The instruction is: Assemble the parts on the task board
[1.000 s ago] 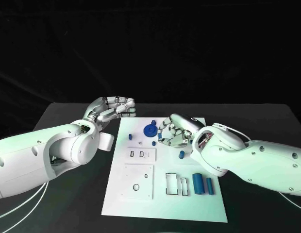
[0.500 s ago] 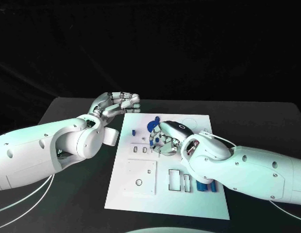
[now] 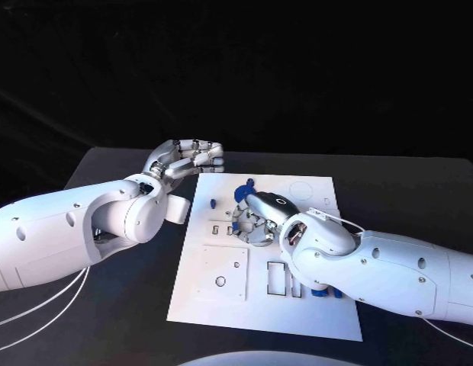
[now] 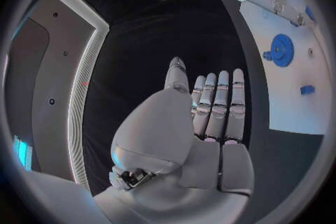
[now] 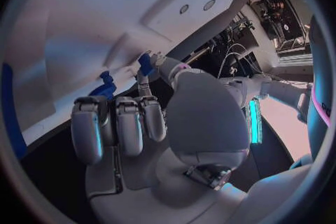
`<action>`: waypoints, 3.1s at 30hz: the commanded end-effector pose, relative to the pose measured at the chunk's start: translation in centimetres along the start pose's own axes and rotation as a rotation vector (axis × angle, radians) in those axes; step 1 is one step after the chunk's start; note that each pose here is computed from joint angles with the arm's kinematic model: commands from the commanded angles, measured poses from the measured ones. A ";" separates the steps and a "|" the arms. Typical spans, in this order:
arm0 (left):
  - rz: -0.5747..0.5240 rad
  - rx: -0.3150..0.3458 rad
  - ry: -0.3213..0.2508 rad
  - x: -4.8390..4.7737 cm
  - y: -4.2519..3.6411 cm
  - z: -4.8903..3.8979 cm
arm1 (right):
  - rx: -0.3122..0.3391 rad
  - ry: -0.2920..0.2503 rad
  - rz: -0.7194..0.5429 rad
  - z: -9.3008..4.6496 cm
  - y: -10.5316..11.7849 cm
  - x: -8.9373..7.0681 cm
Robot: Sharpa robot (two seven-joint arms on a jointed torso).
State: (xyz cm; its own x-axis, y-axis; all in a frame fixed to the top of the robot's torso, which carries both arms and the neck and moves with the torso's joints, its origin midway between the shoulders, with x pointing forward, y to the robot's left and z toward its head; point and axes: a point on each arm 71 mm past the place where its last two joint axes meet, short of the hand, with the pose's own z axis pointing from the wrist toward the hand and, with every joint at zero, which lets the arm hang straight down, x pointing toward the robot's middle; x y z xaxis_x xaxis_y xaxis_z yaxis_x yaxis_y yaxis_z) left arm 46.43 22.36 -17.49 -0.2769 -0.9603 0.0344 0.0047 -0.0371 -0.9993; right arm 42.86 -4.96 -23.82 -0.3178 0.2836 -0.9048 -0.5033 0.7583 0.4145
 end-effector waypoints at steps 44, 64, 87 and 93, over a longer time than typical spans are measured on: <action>-0.008 0.000 0.016 0.08 -0.07 0.01 | 0.007 0.025 -0.083 -0.1 -0.2 0.5; -0.007 -0.001 0.014 0.01 -0.06 -0.01 | 0.001 0.016 -0.080 -0.1 -0.2 0.5; 0.059 -0.059 0.017 -0.50 0.48 0.13 | -0.067 -0.134 0.017 -1.8 0.0 -2.3; 0.245 -0.204 0.134 -0.35 1.78 0.24 | -0.075 -0.138 0.200 -3.3 -1.4 -6.0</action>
State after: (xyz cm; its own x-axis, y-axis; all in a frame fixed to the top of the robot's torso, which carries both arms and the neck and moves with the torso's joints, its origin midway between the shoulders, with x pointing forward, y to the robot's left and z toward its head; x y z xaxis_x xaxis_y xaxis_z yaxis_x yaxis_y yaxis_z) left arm 47.04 23.29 -18.57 -0.3036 -0.9495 -0.0795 -0.0644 0.1037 -0.9925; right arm 42.99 -9.68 -19.04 -0.2323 0.3999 -0.8866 -0.5224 0.7176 0.4606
